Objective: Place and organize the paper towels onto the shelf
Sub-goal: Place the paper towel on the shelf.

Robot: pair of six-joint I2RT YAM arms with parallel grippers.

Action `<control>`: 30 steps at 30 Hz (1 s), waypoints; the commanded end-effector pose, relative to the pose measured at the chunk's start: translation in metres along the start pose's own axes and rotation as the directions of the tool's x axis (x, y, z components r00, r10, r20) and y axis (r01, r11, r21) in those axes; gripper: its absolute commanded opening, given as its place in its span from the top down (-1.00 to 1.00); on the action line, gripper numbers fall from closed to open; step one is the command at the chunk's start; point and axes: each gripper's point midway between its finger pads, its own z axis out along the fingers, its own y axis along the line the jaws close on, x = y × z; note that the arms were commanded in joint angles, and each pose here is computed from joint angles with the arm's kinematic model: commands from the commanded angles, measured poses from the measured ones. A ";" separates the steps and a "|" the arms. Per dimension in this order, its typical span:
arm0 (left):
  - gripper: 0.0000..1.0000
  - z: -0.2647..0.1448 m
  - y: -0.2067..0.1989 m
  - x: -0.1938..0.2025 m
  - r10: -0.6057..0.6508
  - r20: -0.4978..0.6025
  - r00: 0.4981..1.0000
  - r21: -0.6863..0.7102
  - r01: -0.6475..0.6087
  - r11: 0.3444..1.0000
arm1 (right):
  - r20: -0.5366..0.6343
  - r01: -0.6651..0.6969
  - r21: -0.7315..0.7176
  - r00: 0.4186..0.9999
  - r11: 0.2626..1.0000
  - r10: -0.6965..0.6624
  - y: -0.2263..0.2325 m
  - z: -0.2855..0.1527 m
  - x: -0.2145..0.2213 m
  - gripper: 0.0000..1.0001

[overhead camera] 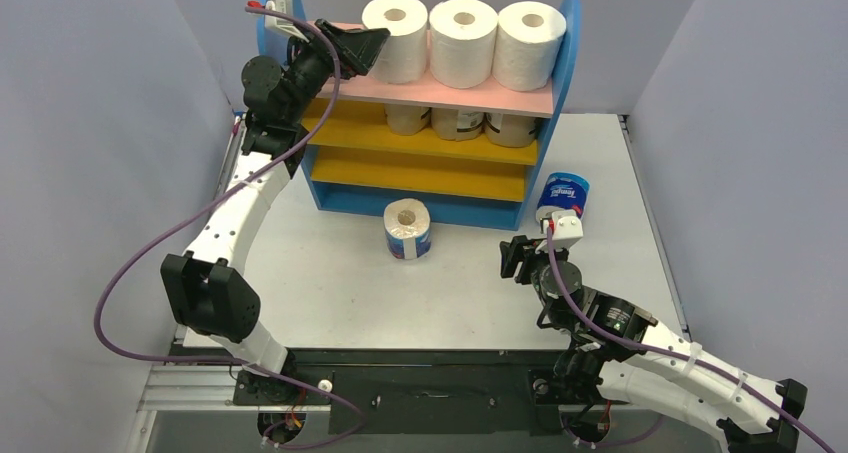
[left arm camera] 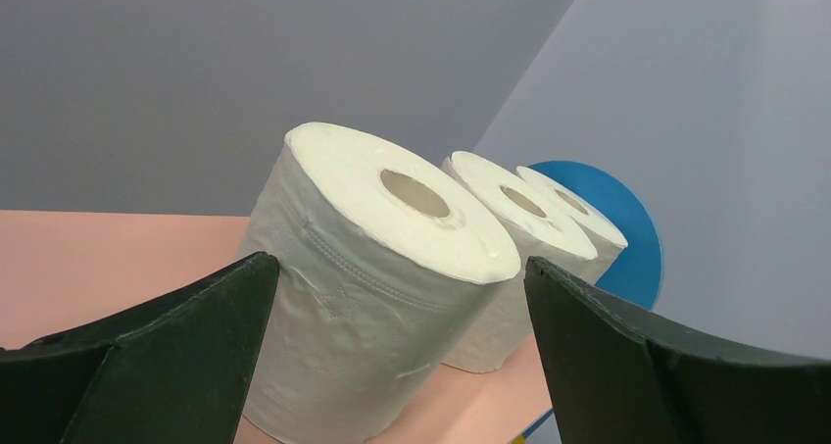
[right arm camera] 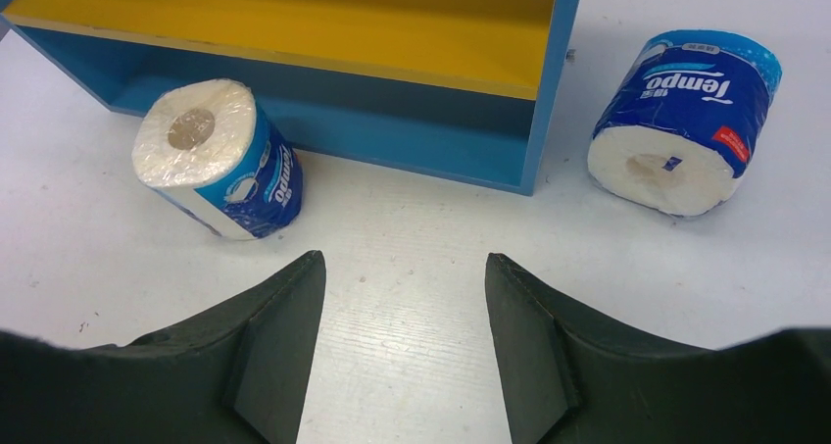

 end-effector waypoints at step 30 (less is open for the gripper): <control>-0.93 -0.047 -0.057 -0.097 0.246 0.192 0.950 -0.081 -0.234 0.969 | 0.015 -0.030 0.014 0.999 0.999 0.030 0.002 0.002 -0.005 -0.13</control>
